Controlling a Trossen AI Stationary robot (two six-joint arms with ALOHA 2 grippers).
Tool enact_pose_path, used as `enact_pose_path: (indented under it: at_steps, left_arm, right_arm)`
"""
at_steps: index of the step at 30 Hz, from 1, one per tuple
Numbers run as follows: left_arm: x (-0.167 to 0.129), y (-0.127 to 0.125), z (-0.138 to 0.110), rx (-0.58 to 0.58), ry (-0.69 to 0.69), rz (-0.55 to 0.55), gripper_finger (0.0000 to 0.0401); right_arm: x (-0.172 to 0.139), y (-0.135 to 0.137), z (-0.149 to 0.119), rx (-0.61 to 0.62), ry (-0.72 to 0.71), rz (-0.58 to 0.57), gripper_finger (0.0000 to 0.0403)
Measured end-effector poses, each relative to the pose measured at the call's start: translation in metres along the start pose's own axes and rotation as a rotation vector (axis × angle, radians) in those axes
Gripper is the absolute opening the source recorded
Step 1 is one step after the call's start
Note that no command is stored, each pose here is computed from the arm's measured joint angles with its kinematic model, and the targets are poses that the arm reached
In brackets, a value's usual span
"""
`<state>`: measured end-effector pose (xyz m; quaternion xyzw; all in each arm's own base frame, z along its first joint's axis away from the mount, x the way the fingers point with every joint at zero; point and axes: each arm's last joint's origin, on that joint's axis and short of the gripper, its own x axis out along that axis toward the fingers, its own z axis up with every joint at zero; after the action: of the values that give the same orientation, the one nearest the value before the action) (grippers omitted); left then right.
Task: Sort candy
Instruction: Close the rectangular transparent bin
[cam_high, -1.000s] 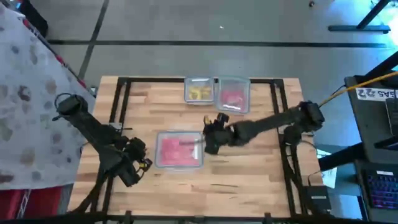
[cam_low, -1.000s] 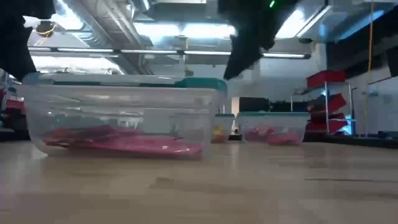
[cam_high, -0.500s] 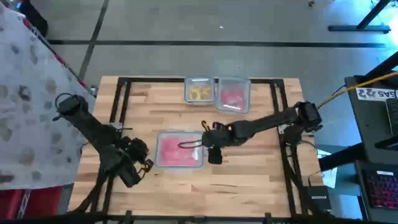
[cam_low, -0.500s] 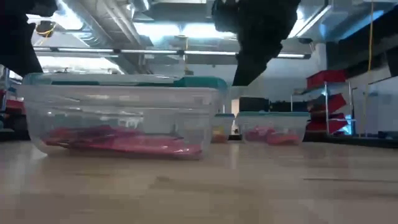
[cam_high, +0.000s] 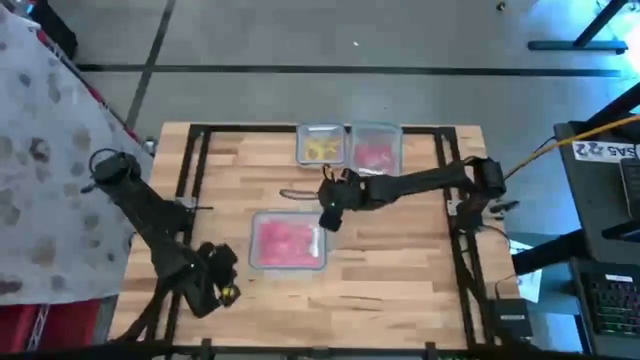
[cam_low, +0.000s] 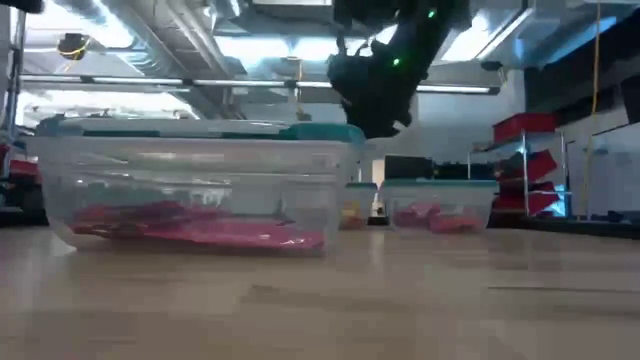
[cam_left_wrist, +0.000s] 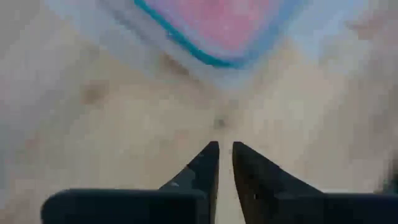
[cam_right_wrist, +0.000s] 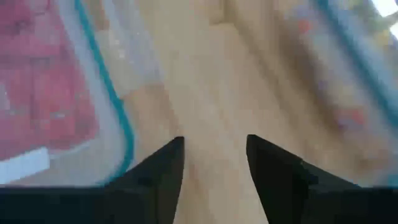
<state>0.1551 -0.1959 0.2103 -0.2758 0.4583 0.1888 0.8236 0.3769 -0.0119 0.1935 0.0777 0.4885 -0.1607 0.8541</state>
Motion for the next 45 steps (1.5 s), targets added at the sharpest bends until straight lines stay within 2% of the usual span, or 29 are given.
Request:
enact_pose_path:
  at_steps: [5,15,20,23,25,30,35,39,45]
  left_arm:
    - [-0.002,-0.002,-0.006,-0.015,-0.061,-0.018,0.003]
    - [-0.003,-0.003,-0.005,-0.019,-0.127,-0.037,0.003]
    - [-0.012,-0.015,0.008,-0.005,-0.282,-0.084,0.003]
    - [-0.017,-0.021,0.022,0.061,-0.425,-0.068,0.003]
    - [-0.012,-0.019,0.034,0.109,-0.455,-0.009,0.003]
    - [0.021,-0.004,0.069,0.12,-0.384,0.107,0.003]
    - [0.051,0.01,0.094,0.181,-0.277,0.084,0.003]
    - [0.066,0.022,0.096,0.181,-0.23,0.069,0.003]
    - [0.084,0.041,0.082,0.127,-0.247,0.043,0.003]
  right_arm:
    - [0.006,0.006,0.0,-0.078,0.033,0.196,0.0098]
    - [-0.004,0.007,0.003,-0.088,-0.036,0.071,0.0035]
    - [-0.032,0.037,0.0,-0.197,-0.14,0.062,0.0008]
    - [-0.044,0.061,-0.001,-0.257,-0.219,0.179,0.0002]
    - [-0.045,0.075,-0.002,-0.274,-0.256,0.247,0.0003]
    - [-0.048,0.091,-0.018,-0.297,-0.191,0.224,0.0001]
    - [-0.049,0.094,-0.037,-0.244,-0.034,0.191,0.0]
    - [-0.035,0.103,-0.047,-0.244,0.031,0.209,0.0]
    - [-0.013,0.114,-0.054,-0.237,0.03,0.185,0.0]
